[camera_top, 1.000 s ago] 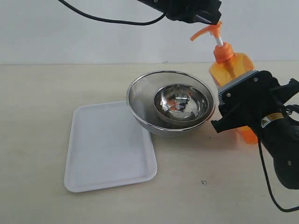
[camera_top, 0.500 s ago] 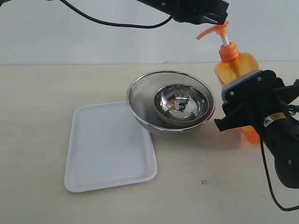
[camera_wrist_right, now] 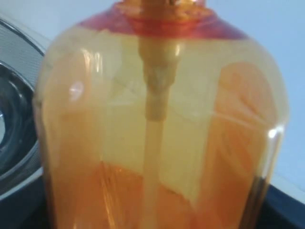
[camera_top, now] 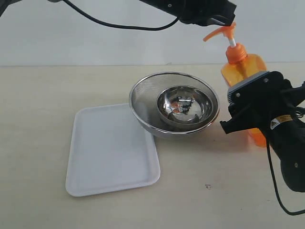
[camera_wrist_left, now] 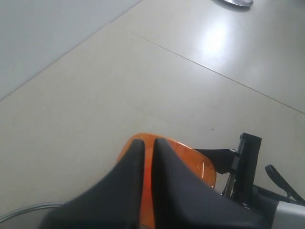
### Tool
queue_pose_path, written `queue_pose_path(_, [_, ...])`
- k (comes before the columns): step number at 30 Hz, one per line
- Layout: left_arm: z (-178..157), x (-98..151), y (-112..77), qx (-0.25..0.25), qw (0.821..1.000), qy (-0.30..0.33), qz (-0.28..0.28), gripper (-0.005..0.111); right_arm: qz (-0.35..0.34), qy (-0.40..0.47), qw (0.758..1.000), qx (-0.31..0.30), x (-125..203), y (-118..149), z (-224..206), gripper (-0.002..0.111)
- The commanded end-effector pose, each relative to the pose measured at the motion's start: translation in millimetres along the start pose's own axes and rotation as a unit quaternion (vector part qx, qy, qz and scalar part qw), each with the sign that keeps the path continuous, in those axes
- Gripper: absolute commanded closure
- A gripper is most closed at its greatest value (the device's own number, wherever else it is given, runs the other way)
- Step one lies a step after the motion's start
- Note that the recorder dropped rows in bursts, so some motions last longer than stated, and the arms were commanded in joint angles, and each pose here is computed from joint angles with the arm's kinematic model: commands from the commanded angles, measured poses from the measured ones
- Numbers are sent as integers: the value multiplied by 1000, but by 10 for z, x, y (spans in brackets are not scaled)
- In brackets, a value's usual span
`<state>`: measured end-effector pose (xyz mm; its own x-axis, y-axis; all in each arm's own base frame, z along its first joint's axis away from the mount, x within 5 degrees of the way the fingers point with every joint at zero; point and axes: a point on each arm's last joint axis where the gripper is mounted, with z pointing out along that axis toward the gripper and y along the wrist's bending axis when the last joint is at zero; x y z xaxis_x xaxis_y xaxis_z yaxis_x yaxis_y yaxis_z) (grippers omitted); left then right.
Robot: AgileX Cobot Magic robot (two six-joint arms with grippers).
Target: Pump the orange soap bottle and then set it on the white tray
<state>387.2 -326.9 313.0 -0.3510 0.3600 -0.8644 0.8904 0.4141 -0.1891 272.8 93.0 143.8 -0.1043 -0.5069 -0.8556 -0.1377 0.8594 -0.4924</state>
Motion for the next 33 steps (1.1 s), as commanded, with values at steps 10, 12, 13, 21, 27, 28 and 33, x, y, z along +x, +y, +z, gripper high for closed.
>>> queue_pose_path(10, [311, 381, -91, 53, 994, 93, -1, 102, -24, -82, 996, -9, -198, 17, -1, 108])
queue_pose_path(12, [318, 389, -87, 54, 994, 94, -2, 102, -24, -82, 996, -9, -198, 17, -1, 108])
queue_pose_path(13, [318, 389, -87, 54, 994, 94, -2, 102, -24, -82, 996, -9, -198, 17, -1, 108])
queue_pose_path(21, [318, 380, -95, 57, 994, 90, -7, 102, -25, -84, 996, -10, -201, 17, -2, 108])
queue_pose_path(27, [344, 442, -84, 57, 993, 98, -13, 102, -26, -86, 996, -12, -204, 22, -2, 108])
queue_pose_path(28, [357, 470, -75, 55, 993, 99, -16, 102, -29, -88, 996, -16, -209, 29, -3, 108])
queue_pose_path(33, [403, 596, -47, 49, 993, 110, -16, 102, -30, -90, 995, -17, -211, 32, -4, 108])
